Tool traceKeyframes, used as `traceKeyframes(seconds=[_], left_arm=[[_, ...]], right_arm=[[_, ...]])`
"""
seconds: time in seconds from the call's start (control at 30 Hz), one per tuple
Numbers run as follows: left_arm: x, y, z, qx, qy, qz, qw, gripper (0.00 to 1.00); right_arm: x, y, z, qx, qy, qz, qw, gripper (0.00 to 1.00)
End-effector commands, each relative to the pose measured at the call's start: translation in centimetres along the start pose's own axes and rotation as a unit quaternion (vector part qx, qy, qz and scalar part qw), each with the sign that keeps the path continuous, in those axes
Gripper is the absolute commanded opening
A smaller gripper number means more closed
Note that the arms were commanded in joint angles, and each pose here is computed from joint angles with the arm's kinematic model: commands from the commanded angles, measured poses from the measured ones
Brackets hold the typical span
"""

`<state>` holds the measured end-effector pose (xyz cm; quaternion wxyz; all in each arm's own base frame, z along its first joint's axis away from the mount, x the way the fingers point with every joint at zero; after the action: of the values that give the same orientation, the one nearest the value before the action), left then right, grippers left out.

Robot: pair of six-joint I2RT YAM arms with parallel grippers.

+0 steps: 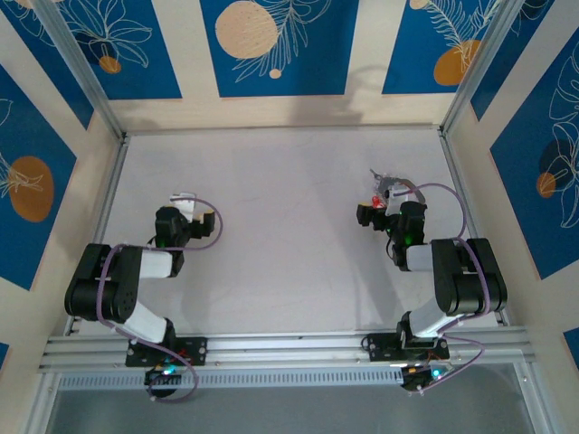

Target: Put the keys on the keyring

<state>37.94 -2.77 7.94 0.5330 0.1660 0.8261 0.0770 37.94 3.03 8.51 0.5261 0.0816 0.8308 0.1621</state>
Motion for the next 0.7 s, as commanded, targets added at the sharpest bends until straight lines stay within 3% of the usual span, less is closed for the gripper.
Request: traceKeyframes(seconds=[0.0,0.3,0.37,0.5,0.67], left_arm=[[-1.3,0.6,0.2,-0.001,-0.023,-0.008,1.000,1.00],[-2.8,0.1,-0.4,0.028,-0.006,0.008,1.000,1.00],[-3.9,1.3,-1.3,0.016,0.044,-0.030,0.998,1.00],[-8.4,1.8,-4.1,0.043,0.030,-0.086,0.995,1.00],[-12.8,3.4,-8.6,0.048,0.064,-0.156,0.984,1.00]], right_arm=[[-1.3,0.6,0.1,-0.014,-0.016,-0.008,1.000,0.99],[-2.0,-0.1,-0.3,0.007,-0.035,0.009,0.999,0.99],[-3.2,-0.8,-1.6,0.039,-0.056,0.023,0.997,0.99],[-5.6,-1.1,-4.0,0.094,-0.026,0.088,0.991,0.99],[-6.8,0.1,-6.4,0.106,0.022,0.164,0.981,0.99]])
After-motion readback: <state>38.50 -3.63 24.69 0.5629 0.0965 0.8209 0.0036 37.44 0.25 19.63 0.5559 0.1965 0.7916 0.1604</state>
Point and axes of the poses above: each hand's point on the last joint's axis, 136 mm out from that joint toward the fingers, its own z axis out along the fingers, its own y axis along the line the jaws close on, x = y × z, the point moved 1 cm from there along -z, back along the fingers, and after that the axes turned 14 degrees about z, right-handed, at the moved point
